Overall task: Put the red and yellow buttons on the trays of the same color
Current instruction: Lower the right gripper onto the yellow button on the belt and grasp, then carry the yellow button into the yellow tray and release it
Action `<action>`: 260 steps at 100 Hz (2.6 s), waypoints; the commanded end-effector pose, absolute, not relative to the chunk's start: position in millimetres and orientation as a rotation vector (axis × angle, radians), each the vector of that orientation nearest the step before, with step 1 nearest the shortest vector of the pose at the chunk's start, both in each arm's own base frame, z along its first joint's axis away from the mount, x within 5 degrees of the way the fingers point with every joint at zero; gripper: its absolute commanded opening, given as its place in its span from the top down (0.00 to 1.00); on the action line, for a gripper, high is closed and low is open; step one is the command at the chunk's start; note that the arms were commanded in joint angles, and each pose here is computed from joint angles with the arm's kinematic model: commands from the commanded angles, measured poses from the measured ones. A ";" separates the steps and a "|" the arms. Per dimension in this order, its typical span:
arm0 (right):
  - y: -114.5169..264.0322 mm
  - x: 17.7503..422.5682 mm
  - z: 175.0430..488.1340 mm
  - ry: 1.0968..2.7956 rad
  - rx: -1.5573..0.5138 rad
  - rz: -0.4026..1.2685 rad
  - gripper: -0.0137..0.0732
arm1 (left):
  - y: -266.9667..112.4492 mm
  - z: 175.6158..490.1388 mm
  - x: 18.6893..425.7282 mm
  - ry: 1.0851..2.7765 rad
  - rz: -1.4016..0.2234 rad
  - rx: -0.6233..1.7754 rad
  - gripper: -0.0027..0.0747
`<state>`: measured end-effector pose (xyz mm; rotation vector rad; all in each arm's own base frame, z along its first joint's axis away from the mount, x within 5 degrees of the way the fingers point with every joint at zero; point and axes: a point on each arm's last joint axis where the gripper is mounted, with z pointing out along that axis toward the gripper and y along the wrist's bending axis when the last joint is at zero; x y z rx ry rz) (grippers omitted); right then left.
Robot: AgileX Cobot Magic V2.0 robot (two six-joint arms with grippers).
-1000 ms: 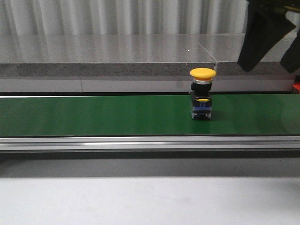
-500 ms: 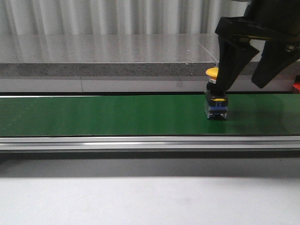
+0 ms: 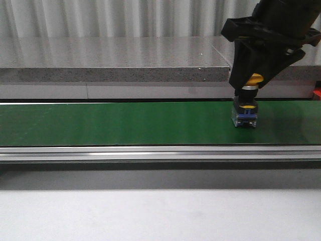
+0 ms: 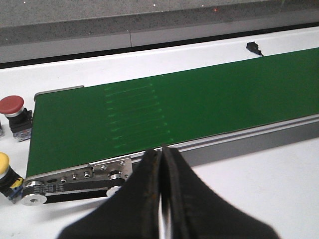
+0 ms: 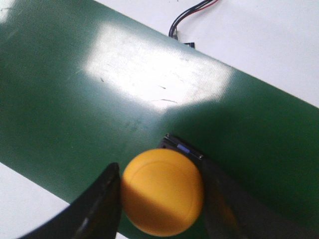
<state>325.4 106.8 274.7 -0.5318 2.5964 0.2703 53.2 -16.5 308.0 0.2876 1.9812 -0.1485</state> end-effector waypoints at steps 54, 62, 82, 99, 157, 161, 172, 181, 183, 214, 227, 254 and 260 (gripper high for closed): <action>25.0 298.7 324.2 2.468 -0.089 0.227 0.64 | -17.7 321.5 55.2 1.896 -0.175 0.267 0.99; 3.0 290.0 323.5 2.466 0.003 0.194 0.64 | -17.7 321.5 55.2 1.896 -0.175 0.267 0.99; -60.2 273.1 323.7 2.442 0.278 0.085 0.64 | -17.7 321.5 55.2 1.896 -0.175 0.267 0.99; -102.0 262.0 323.5 2.384 0.551 0.045 0.64 | -17.7 321.5 55.2 1.896 -0.175 0.267 0.99; -164.7 248.1 282.5 2.244 1.038 0.025 0.64 | -17.7 321.5 55.2 1.896 -0.175 0.267 0.99; -166.0 250.7 278.0 2.251 1.047 0.032 0.64 | -17.7 321.5 55.2 1.896 -0.175 0.267 0.99; -170.2 256.5 266.1 2.274 1.063 0.037 0.64 | -17.7 321.5 55.2 1.896 -0.175 0.267 0.99; -173.6 261.7 256.8 2.281 1.077 0.042 0.64 | -17.7 321.5 55.2 1.896 -0.175 0.267 0.99; -174.4 262.9 254.6 2.282 1.081 0.044 0.64 | -17.7 321.5 55.2 1.896 -0.175 0.267 0.99; -178.7 274.4 233.9 2.302 1.099 0.061 0.59 | -17.7 321.5 55.2 1.896 -0.175 0.267 0.99; -178.9 274.7 234.1 2.311 1.069 0.050 0.36 | -17.7 321.5 55.2 1.896 -0.175 0.267 0.99; -179.5 273.4 236.1 2.319 1.044 0.021 0.21 | -17.7 321.5 55.2 1.896 -0.175 0.267 0.99; -179.2 272.4 238.8 2.315 1.034 0.013 0.21 | -17.7 321.5 55.2 1.896 -0.175 0.267 0.99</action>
